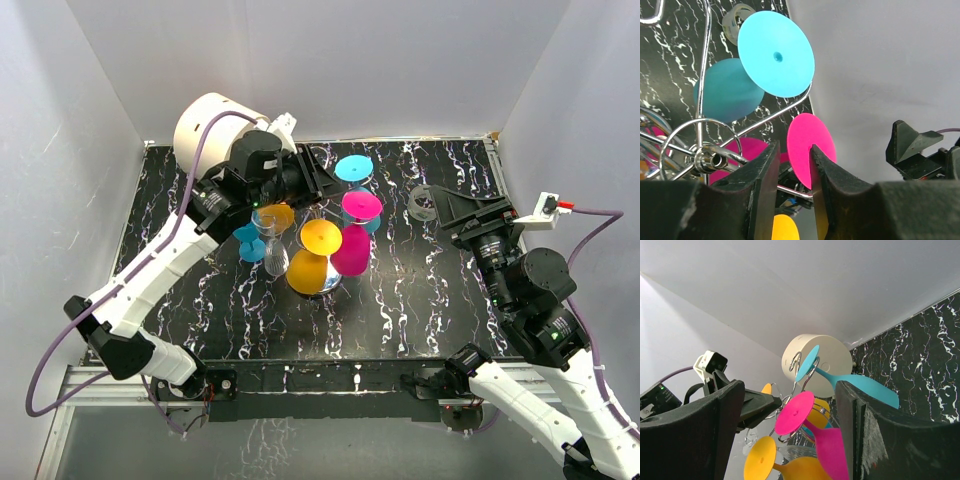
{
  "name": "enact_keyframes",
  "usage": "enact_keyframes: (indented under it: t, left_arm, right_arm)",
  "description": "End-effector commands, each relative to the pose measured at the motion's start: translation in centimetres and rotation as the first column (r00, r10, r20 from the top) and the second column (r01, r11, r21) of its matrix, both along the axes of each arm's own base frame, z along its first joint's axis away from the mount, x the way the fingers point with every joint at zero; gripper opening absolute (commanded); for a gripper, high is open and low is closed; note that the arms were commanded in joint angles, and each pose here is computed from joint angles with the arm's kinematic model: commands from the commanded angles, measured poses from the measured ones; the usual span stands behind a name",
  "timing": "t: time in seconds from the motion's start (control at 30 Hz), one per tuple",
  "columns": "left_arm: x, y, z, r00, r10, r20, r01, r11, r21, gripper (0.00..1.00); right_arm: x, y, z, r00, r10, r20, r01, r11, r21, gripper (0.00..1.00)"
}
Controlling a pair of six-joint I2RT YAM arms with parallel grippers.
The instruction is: Place the wine glass upside down on the wine glass rack
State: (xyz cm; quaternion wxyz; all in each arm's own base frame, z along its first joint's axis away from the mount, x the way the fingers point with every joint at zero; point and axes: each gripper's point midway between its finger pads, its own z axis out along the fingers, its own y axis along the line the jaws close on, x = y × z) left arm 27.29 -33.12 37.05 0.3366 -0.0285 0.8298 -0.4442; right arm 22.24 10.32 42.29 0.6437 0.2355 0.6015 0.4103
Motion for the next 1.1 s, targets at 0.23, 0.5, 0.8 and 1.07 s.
enact_keyframes:
  t: [0.23,0.5,0.8,1.07]
  left_arm:
    - [-0.4,3.3,4.6,0.967,-0.02,0.253,-0.006,0.995,0.103,0.38]
    - [1.3,8.8,7.5,0.878,0.077,0.473,-0.206,0.952,0.228,0.52]
    - [4.4,16.9,7.5,0.772,0.25,0.584,-0.541,0.741,0.397,0.57]
    - [7.8,26.7,1.0,0.752,0.451,0.48,-0.657,0.558,0.506,0.57]
  right_arm:
    - [-0.1,-0.2,0.6,1.0,-0.007,0.016,0.006,1.0,0.012,0.71]
    - [0.2,-0.1,0.4,1.0,-0.013,0.006,0.013,1.0,0.0,0.71]
    - [0.5,-0.3,0.2,0.999,-0.032,-0.003,0.032,0.999,-0.011,0.71]
    - [1.0,-0.5,0.2,0.998,-0.055,-0.005,0.055,0.998,-0.04,0.71]
